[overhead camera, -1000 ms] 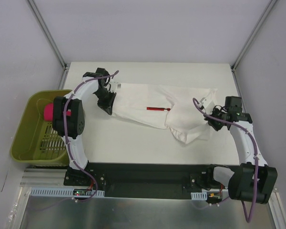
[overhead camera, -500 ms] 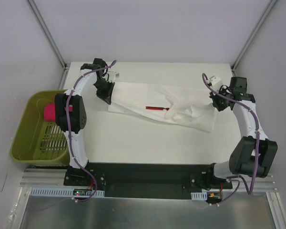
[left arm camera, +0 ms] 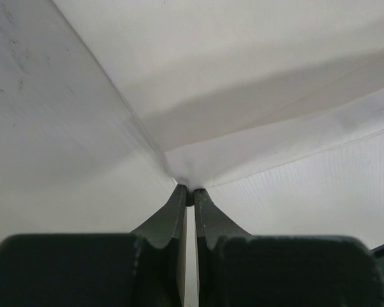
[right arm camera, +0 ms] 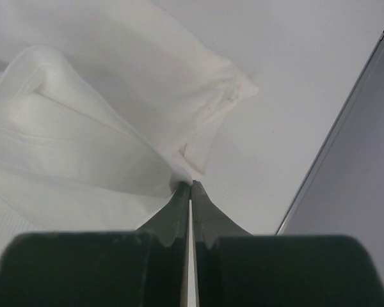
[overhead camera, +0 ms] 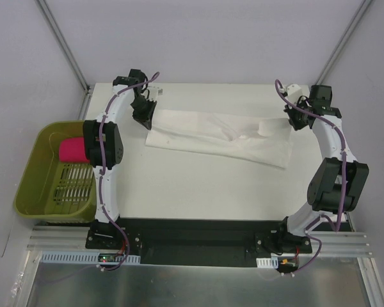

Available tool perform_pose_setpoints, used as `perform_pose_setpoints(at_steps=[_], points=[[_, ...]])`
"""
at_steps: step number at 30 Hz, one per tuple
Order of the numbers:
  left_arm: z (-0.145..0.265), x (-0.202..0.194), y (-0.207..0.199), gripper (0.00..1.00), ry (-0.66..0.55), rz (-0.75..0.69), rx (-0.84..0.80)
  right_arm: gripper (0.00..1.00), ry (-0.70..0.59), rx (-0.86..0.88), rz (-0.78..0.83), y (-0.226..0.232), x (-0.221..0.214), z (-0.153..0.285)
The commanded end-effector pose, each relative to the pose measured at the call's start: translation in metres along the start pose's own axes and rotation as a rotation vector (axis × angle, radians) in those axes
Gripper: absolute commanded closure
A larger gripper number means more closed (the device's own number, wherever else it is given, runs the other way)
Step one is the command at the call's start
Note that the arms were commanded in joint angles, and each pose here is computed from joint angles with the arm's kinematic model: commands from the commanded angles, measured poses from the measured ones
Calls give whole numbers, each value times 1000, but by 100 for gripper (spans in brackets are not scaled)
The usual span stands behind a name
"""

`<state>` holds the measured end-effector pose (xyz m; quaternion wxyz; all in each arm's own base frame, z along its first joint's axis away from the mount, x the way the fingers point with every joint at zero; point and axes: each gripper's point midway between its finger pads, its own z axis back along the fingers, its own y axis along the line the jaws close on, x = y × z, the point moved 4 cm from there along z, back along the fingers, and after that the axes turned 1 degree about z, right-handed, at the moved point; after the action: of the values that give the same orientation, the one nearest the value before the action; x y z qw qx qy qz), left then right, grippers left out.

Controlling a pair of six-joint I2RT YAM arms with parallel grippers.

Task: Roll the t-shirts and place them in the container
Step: Fold the T-shirt at the center of the board.

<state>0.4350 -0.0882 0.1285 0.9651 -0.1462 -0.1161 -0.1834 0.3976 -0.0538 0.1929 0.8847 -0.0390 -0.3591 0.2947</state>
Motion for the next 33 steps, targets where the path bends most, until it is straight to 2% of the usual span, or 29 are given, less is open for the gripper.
perform_pose_setpoints(at_steps=[1, 15, 30, 33], points=[[9, 6, 14, 100, 0, -3, 36, 100, -49, -66, -1, -19, 26, 1], [0, 17, 35, 100, -8, 26, 81, 99, -107, -103, 5, -37, 66, -22], [-14, 46, 47, 100, -101, -2, 93, 99, -65, -110, 11, -42, 61, -59], [-22, 51, 56, 100, -109, 22, 144, 99, -56, -134, 2, -44, 61, -74]])
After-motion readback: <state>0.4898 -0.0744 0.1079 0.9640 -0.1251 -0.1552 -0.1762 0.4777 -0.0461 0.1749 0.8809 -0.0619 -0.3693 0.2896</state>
